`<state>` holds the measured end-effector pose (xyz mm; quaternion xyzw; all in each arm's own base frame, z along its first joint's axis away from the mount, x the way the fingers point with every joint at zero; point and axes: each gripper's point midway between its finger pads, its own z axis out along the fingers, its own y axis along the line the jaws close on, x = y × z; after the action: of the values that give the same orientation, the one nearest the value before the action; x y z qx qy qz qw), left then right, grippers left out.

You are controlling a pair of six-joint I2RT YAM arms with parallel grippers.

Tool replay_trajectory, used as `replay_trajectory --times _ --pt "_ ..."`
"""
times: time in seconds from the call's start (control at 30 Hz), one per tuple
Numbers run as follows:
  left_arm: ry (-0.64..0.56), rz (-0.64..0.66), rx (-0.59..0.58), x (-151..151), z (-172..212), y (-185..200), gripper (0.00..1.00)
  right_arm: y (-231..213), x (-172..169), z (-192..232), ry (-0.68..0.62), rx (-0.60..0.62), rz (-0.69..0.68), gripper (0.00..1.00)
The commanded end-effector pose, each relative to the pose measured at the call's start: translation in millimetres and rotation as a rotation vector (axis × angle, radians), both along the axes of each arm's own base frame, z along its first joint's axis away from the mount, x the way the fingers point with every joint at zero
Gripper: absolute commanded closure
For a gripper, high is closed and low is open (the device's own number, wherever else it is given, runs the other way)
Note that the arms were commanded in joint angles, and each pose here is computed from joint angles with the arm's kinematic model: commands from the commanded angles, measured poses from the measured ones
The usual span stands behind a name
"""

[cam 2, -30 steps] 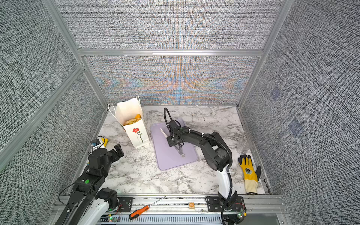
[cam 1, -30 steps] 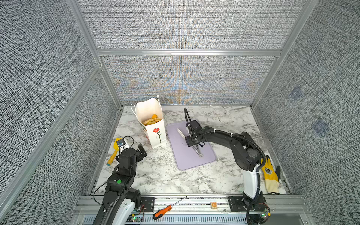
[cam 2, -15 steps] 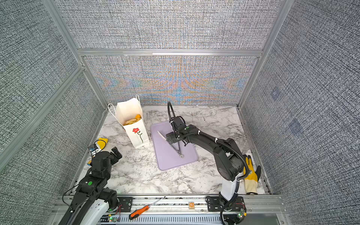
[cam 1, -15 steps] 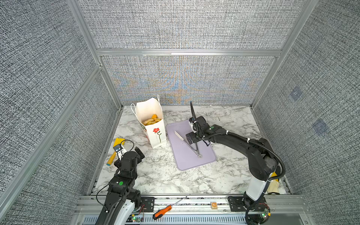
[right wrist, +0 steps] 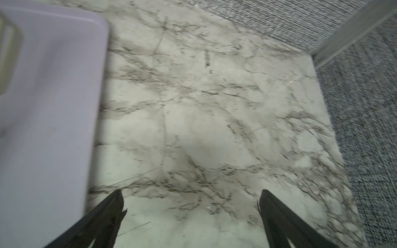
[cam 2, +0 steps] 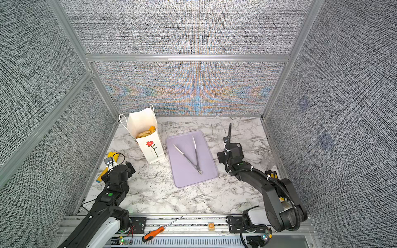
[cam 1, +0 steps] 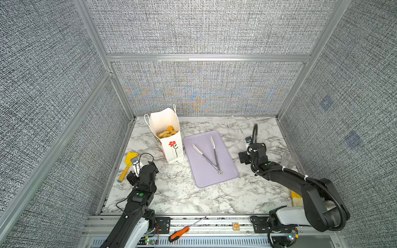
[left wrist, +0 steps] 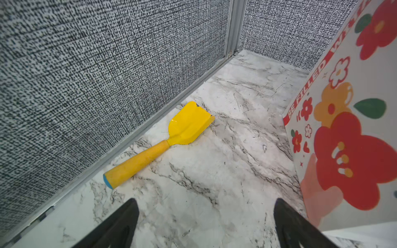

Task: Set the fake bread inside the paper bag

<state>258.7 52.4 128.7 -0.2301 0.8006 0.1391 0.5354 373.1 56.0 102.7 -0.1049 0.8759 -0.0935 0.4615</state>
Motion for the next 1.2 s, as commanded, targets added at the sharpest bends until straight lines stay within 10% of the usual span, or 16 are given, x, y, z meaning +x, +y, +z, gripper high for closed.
replay_trajectory --times 0.0,0.87,1.17 --pt "-0.139 -0.012 0.096 19.1 32.6 2.1 0.0 -25.6 17.9 31.7 -0.209 0.052 -0.041 0.0" --pt "-0.261 -0.287 0.185 100.2 13.1 -23.9 0.01 -121.7 -22.3 23.5 -0.391 0.263 -0.275 0.0" --pt "-0.276 -0.342 0.191 99.2 7.5 -32.3 0.01 -98.8 -21.6 28.1 -0.415 0.366 -0.157 0.0"
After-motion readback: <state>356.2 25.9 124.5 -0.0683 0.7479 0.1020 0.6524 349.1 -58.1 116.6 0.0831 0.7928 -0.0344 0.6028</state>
